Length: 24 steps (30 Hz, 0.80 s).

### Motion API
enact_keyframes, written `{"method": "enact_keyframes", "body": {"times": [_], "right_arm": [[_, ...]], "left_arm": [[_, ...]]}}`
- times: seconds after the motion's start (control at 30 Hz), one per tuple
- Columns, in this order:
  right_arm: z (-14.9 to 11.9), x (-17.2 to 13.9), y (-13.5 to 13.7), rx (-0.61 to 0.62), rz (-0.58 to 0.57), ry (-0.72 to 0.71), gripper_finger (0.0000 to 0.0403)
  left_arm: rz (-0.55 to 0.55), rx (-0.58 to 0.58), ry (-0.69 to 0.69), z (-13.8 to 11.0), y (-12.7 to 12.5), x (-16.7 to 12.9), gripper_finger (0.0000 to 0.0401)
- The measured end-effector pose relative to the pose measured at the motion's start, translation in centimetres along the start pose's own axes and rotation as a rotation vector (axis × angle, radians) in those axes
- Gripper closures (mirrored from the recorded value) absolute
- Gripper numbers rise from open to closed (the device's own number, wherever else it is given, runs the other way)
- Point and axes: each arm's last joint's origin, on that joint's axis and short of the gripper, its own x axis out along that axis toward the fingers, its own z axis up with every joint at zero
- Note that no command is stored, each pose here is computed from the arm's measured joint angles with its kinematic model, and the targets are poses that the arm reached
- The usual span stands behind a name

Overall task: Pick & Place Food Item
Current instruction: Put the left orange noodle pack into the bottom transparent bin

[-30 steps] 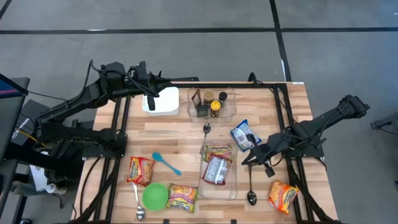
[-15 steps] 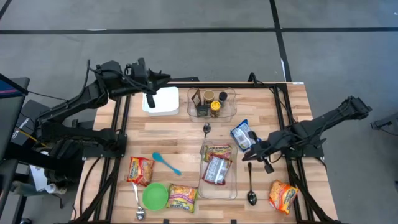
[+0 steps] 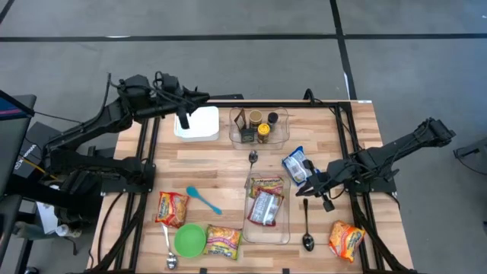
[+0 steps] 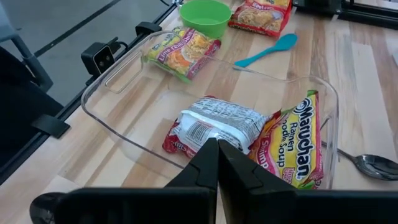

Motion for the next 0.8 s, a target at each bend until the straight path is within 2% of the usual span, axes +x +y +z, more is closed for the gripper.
{"method": "enact_keyframes", "body": {"times": [0.2,0.37,0.63,0.8], "right_arm": [[0.0,0.0,0.0,0.000,0.000,0.000,0.0403],[0.0,0.0,0.0,0.012,-0.001,-0.003,0.0403],[0.0,0.0,0.0,0.052,0.000,-0.002,0.0403],[0.0,0.0,0.0,0.057,0.000,-0.002,0.0403]], "left_arm": [[0.011,0.069,0.172,-2.0,-0.3,0.0,0.0358],[0.054,0.100,0.168,-4.8,-0.3,0.7,0.0358],[-0.027,0.066,0.146,-9.6,-1.1,0.7,0.0358],[-0.019,0.045,0.114,-13.4,-1.8,-0.3,0.0358]]}}
